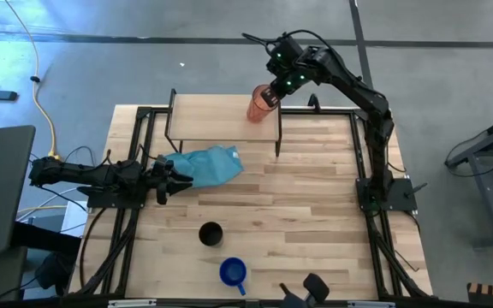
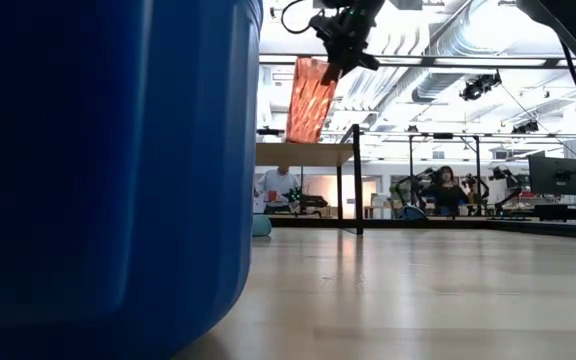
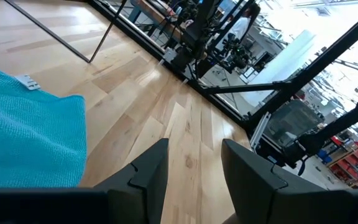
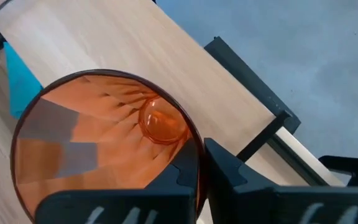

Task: Stack small to large cups/mugs on shelf
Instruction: Put the brown cup on the shelf

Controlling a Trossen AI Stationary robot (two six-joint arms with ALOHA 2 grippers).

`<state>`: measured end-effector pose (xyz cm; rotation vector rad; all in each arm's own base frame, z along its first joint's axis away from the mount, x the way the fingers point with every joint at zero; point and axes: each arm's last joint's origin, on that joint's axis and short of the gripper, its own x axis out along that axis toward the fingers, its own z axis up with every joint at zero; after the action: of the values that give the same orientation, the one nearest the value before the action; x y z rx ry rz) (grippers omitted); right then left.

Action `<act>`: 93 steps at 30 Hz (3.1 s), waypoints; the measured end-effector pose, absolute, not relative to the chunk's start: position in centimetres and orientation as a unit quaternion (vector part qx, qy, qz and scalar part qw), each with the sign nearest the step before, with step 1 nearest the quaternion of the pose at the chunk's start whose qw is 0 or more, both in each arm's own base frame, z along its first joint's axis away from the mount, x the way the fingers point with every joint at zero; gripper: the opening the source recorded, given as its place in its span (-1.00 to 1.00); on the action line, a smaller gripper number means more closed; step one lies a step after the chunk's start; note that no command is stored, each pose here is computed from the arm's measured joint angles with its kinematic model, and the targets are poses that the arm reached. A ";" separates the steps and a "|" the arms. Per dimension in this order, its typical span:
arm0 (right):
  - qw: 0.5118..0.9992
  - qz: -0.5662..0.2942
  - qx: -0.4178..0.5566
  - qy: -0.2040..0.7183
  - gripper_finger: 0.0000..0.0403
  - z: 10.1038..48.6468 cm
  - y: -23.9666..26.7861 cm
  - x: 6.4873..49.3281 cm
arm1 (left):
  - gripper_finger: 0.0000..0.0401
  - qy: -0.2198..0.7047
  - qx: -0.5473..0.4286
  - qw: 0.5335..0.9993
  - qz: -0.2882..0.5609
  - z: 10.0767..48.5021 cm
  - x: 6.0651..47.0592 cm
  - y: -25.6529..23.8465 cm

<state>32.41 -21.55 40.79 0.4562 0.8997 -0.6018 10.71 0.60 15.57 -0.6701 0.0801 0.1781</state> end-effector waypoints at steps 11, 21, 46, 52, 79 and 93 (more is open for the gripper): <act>0.834 -0.282 0.219 0.421 -1.00 40.9 -21.8 32.3 | -0.31 0.039 -0.328 0.940 0.087 15.6 10.7 0.6; 0.834 -0.275 0.225 0.422 -1.00 40.8 -21.7 32.3 | -0.31 0.039 -0.328 0.940 0.088 15.6 10.7 0.6; 0.832 -0.276 0.237 0.419 -1.00 40.8 -21.7 32.3 | -0.31 0.039 -0.328 0.940 0.088 15.6 10.7 0.6; 0.832 -0.275 0.237 0.420 -1.00 40.8 -21.7 32.3 | -0.31 0.039 -0.328 0.940 0.087 15.6 10.7 0.6; 0.832 -0.270 0.242 0.419 -0.58 40.8 -21.7 32.3 | -0.31 0.039 -0.328 0.940 0.087 15.6 10.7 0.6; 0.842 -0.258 0.245 0.406 -0.58 40.9 -21.7 32.6 | -0.31 0.039 -0.328 0.940 0.087 15.6 10.7 0.6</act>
<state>32.56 -21.71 40.92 0.5177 0.8583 -0.5447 10.71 0.60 15.57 -0.6705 0.0802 0.1786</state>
